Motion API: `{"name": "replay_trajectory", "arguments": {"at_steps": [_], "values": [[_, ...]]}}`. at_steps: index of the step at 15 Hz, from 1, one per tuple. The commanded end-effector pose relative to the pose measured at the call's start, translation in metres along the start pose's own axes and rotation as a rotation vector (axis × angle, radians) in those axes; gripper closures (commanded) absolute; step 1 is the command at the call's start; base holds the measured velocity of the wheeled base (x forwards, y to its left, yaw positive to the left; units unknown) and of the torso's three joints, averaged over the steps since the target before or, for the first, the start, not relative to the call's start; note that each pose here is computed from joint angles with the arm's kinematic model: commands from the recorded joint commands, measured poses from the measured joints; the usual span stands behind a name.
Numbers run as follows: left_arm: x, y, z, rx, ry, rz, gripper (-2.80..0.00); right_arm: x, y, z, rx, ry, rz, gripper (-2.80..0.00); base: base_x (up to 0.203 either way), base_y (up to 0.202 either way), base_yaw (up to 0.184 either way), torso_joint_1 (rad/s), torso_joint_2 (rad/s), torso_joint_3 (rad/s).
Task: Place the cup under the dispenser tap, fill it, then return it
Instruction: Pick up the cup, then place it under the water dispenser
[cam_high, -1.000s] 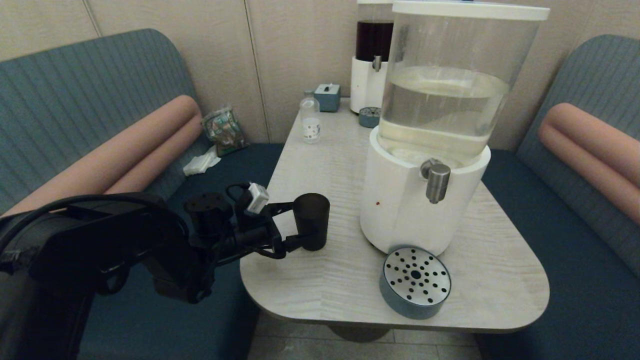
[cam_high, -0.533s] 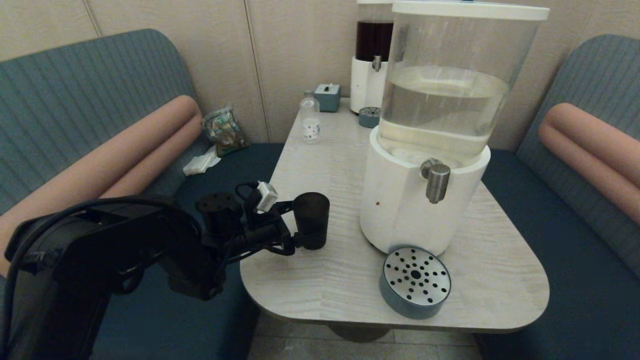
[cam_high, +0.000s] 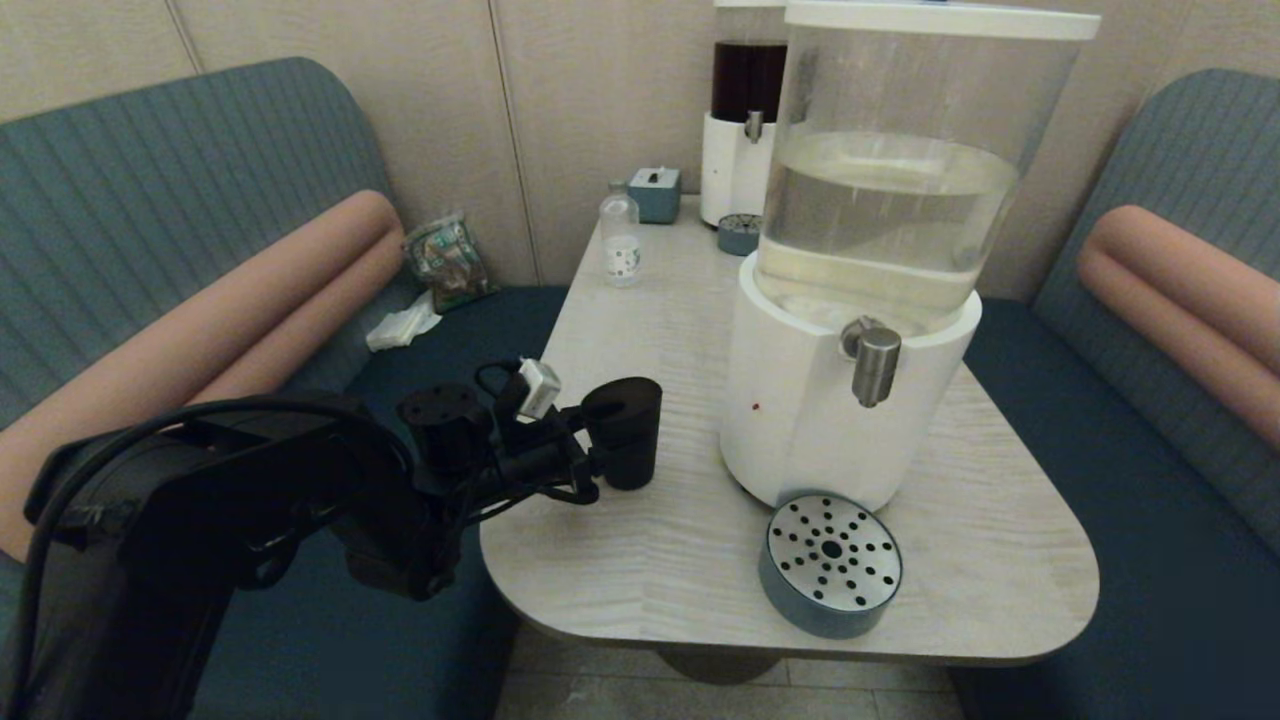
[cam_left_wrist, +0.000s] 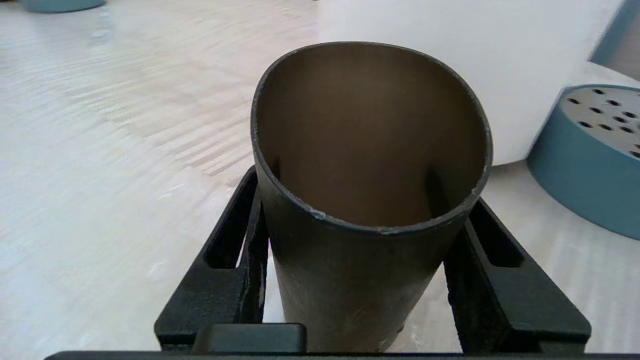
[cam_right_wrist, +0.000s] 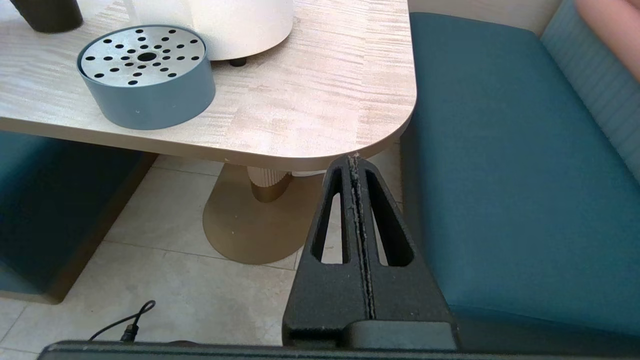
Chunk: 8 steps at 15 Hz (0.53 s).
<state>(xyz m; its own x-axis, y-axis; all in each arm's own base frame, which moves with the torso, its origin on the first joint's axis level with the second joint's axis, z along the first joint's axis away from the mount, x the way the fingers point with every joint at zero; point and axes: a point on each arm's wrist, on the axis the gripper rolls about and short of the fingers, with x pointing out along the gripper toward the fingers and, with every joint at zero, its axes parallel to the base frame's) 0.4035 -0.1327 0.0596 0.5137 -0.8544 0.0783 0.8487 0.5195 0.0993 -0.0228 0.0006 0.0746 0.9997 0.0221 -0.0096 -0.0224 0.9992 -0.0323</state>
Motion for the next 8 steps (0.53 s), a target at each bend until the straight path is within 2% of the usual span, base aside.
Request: {"name": "replay_trajectory", "arguments": {"at_steps": [1,5,8], "values": [[-0.001,-0.001,0.009,0.016,-0.019,0.013,0.00,0.000,0.000,0.000,0.000,0.000,0.001,0.00,0.000,0.000,0.000,0.000,0.00,0.000],[-0.017,-0.014,0.056,0.042,-0.087,0.028,0.00,0.000,0.000,0.000,-0.001,0.002,0.001,0.00,0.000,0.000,0.000,0.000,0.00,0.000],[-0.026,-0.040,0.085,0.042,-0.116,0.013,0.00,0.000,0.000,0.000,-0.001,0.000,0.001,0.00,0.000,0.000,0.000,0.000,0.00,0.000]]}}
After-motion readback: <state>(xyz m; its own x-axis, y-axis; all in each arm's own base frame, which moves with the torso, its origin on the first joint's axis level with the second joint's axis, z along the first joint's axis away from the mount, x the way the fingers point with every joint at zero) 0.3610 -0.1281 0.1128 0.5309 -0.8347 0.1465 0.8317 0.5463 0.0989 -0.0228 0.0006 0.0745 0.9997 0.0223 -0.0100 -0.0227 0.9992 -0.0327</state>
